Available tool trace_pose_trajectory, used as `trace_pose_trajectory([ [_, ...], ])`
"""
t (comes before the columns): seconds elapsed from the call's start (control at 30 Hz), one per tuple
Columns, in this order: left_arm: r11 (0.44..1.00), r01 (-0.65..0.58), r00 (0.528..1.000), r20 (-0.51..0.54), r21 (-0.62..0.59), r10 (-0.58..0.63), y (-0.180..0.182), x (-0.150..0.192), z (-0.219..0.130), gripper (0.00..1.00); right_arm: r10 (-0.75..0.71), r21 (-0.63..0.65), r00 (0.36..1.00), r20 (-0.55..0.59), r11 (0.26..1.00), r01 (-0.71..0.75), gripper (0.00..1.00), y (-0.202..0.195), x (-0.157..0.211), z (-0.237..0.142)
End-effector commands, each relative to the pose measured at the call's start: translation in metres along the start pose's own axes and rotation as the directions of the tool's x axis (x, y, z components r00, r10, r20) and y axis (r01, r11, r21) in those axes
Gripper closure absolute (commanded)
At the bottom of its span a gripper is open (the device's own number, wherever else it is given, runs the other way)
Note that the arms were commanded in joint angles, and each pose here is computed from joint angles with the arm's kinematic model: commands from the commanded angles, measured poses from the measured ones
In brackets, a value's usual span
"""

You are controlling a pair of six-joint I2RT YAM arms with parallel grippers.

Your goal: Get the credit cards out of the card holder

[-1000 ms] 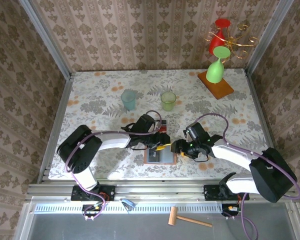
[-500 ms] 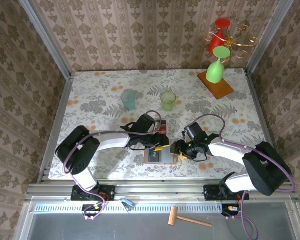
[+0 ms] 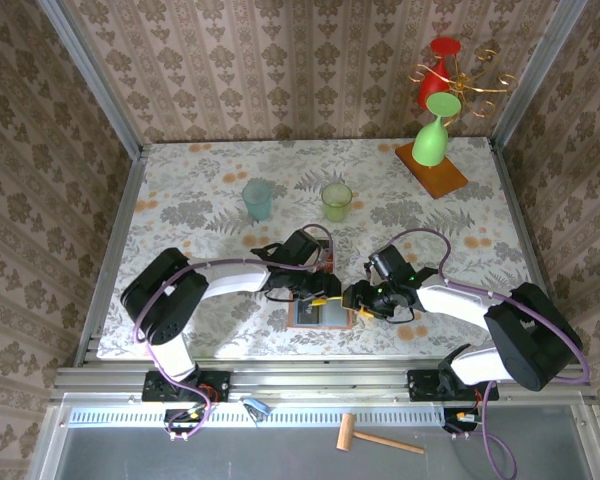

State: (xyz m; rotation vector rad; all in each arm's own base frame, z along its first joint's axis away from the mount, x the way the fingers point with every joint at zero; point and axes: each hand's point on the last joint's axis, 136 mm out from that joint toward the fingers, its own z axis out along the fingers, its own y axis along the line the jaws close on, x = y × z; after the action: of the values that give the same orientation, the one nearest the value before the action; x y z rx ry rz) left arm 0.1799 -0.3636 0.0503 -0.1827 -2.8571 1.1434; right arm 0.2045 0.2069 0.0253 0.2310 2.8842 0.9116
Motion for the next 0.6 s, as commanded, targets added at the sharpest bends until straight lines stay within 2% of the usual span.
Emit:
trace_pose_trajectory([
  [0.0, 1.000, 0.004, 1.000, -0.003, -0.004, -0.004, 0.002, 0.004, 0.003, 0.53, -0.014, -0.040, 1.000, -0.001, 0.999, 0.014, 0.50, 0.010, -0.003, 0.002],
  [0.27, 0.993, 0.036, 0.987, 0.151, 0.116, -0.054, -0.004, -0.018, -0.037, 0.54, -0.008, -0.040, 1.000, -0.014, 0.999, 0.008, 0.66, 0.009, -0.004, 0.010],
  [0.4, 0.991, 0.041, 0.976, 0.209, 0.128, -0.067, 0.001, -0.022, -0.059, 0.54, -0.015, -0.043, 1.000, -0.009, 0.999, 0.015, 0.75, 0.012, -0.008, 0.011],
  [0.57, 0.991, 0.064, 0.962, 0.256, 0.117, -0.092, 0.016, -0.021, -0.079, 0.54, -0.028, -0.033, 1.000, -0.009, 0.999, 0.027, 0.79, 0.015, -0.013, 0.013],
])
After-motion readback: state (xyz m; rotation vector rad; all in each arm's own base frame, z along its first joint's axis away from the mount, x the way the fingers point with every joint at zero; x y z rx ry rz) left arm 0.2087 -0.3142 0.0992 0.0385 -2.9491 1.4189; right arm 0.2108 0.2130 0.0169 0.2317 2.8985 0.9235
